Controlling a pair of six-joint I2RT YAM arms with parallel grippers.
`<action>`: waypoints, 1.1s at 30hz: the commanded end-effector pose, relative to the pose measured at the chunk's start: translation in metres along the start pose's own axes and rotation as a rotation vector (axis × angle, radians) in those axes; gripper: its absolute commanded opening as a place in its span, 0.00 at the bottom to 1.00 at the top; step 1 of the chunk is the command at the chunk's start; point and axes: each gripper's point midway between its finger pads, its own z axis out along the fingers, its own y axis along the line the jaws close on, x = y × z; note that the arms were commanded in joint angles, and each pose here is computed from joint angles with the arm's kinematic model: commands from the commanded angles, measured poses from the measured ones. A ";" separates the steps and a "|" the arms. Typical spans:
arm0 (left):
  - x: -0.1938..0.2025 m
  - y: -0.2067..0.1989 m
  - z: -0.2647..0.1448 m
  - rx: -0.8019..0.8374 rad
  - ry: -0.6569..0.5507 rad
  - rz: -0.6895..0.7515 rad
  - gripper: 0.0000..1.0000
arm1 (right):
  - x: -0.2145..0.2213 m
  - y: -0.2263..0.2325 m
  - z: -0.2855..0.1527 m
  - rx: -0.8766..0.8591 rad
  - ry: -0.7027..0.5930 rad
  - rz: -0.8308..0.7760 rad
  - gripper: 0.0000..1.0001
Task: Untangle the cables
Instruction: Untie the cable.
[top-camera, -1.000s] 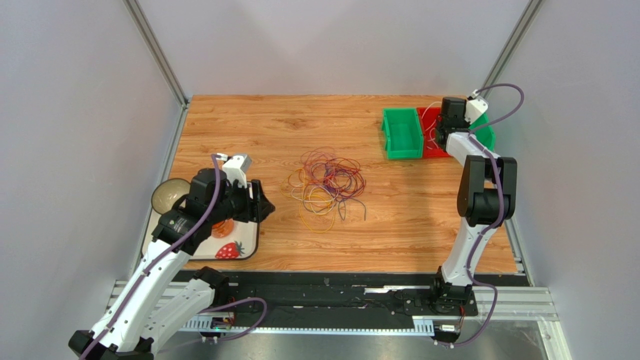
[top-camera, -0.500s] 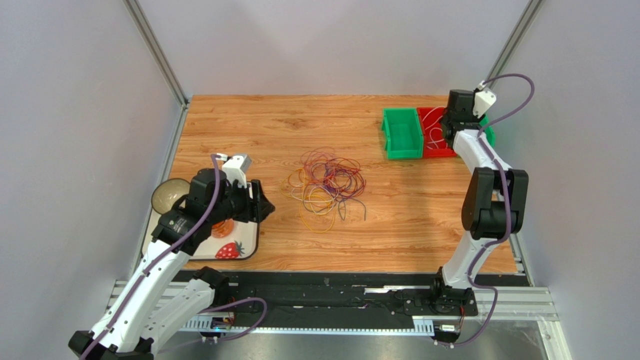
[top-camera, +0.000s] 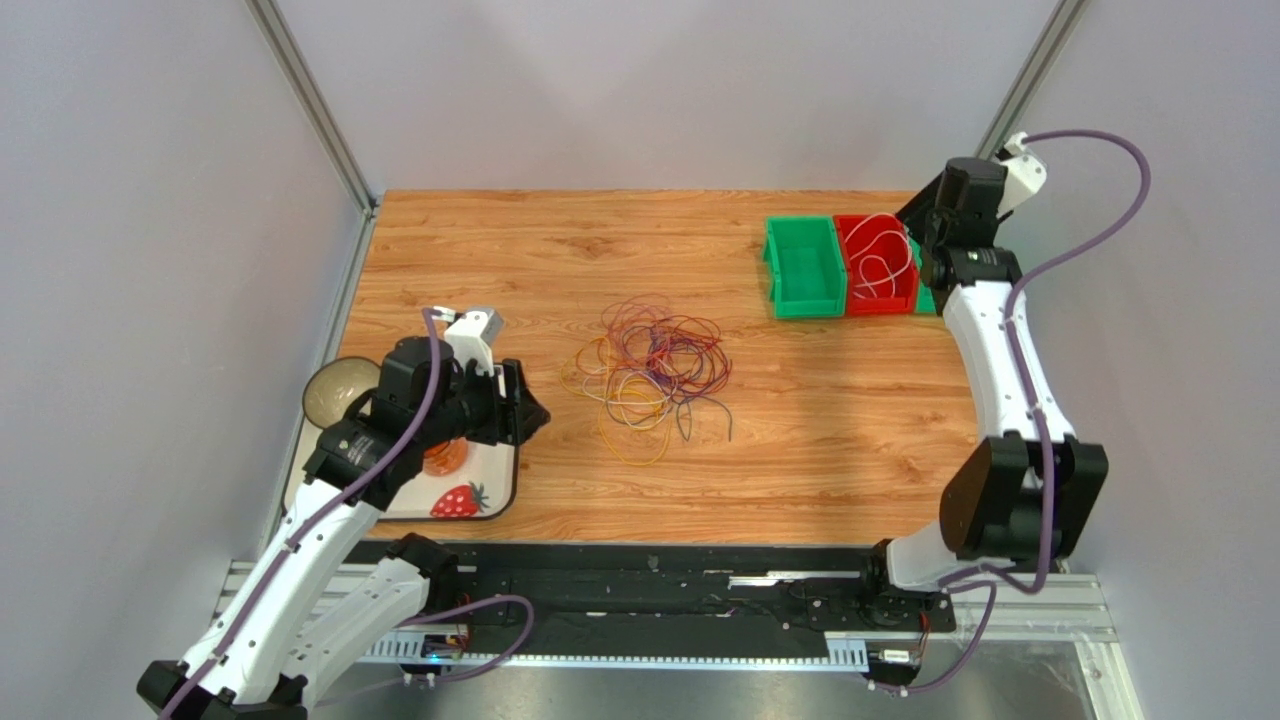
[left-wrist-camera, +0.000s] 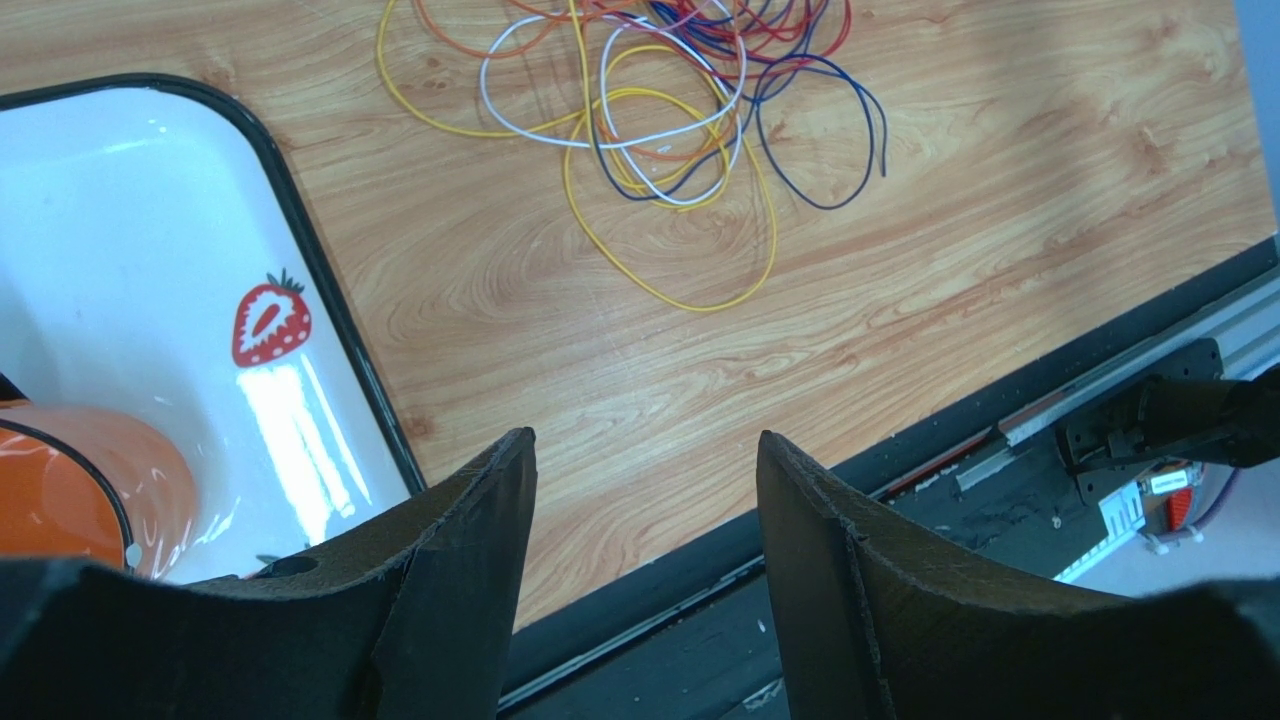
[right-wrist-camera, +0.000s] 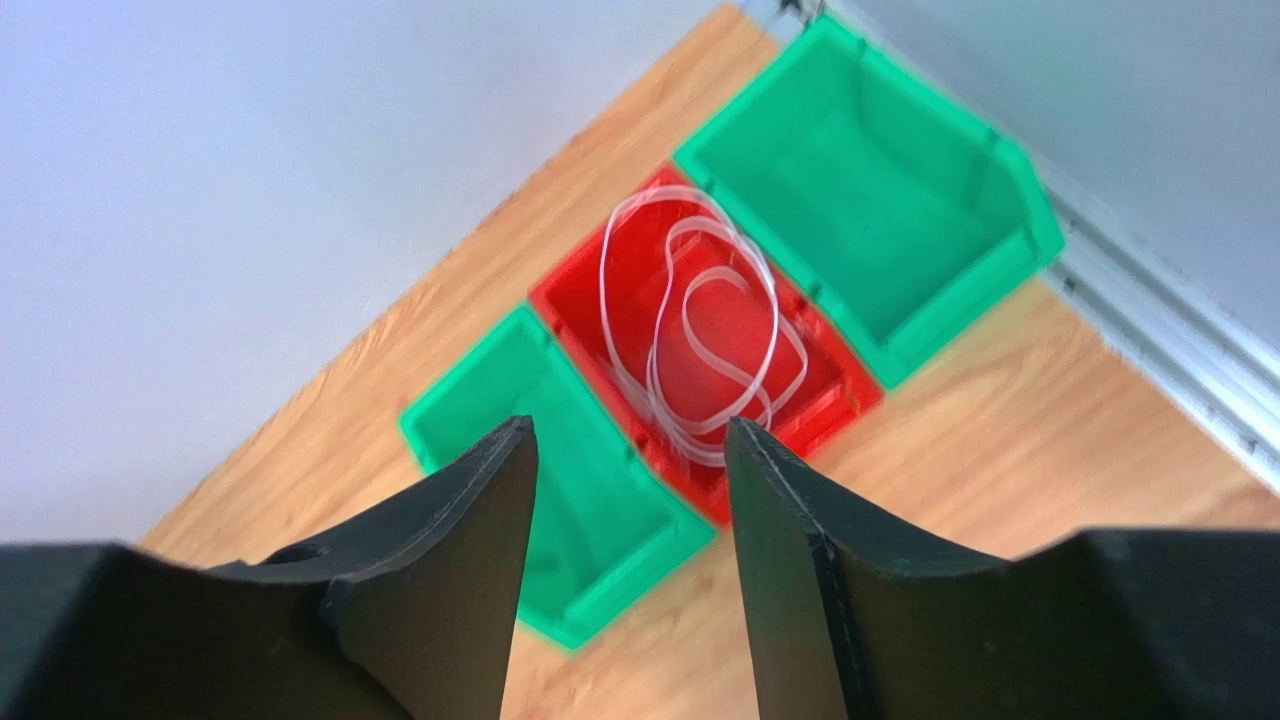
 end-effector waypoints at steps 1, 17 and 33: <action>-0.004 -0.003 0.006 0.015 -0.006 -0.008 0.64 | 0.040 0.007 -0.044 -0.121 0.142 0.061 0.54; -0.029 -0.015 0.094 -0.024 0.032 -0.104 0.56 | 0.183 0.015 -0.165 -0.350 0.431 0.038 0.53; -0.038 0.007 0.202 -0.176 0.142 -0.156 0.55 | 0.261 0.008 -0.173 -0.360 0.499 -0.081 0.52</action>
